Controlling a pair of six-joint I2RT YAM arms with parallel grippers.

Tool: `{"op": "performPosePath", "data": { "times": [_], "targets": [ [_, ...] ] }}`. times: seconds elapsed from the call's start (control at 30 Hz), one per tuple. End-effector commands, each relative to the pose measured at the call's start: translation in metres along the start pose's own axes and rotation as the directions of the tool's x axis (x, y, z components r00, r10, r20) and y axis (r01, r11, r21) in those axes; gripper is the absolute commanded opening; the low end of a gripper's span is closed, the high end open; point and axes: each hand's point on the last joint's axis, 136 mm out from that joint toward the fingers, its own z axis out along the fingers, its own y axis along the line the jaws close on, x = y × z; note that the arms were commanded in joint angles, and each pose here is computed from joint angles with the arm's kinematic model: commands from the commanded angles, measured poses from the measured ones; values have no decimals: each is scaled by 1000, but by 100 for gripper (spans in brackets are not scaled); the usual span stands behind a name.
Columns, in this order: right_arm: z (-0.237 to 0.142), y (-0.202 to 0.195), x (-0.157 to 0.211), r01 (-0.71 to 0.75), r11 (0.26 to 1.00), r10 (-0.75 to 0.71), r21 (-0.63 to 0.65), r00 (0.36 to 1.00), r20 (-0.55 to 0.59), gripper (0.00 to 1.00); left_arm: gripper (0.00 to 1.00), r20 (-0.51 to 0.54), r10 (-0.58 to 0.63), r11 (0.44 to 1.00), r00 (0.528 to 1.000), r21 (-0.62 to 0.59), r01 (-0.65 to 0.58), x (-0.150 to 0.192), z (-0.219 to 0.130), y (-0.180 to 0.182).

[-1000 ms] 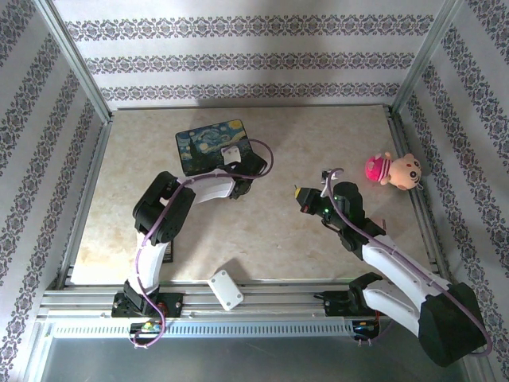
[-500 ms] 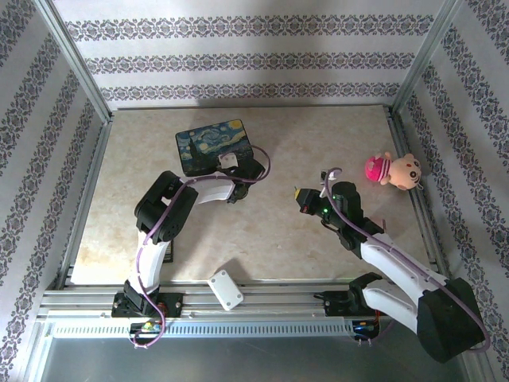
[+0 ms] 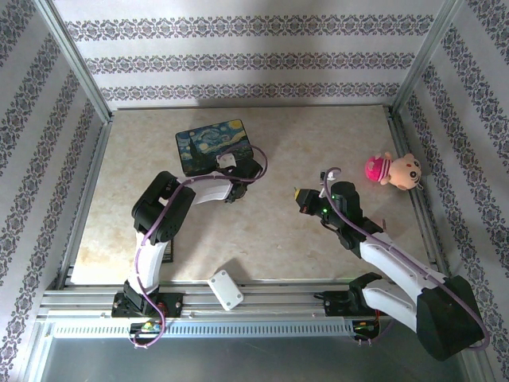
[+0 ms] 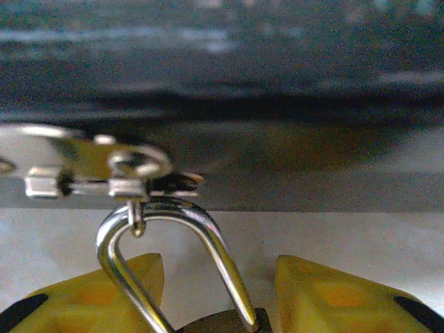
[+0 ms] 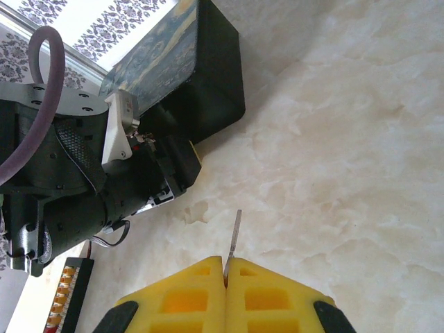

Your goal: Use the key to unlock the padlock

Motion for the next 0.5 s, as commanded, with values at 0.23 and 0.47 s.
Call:
{"op": "performPosePath", "data": {
  "times": [0.23, 0.47],
  "targets": [
    [0, 12, -13, 15, 999, -14, -34, 1000, 25, 0, 51, -9, -59, 998, 998, -28, 59, -2, -6, 23],
    [6, 12, -14, 11, 999, -11, -37, 1000, 14, 0, 48, -22, -61, 998, 998, 8, 61, -1, -6, 17]
  ]
}}
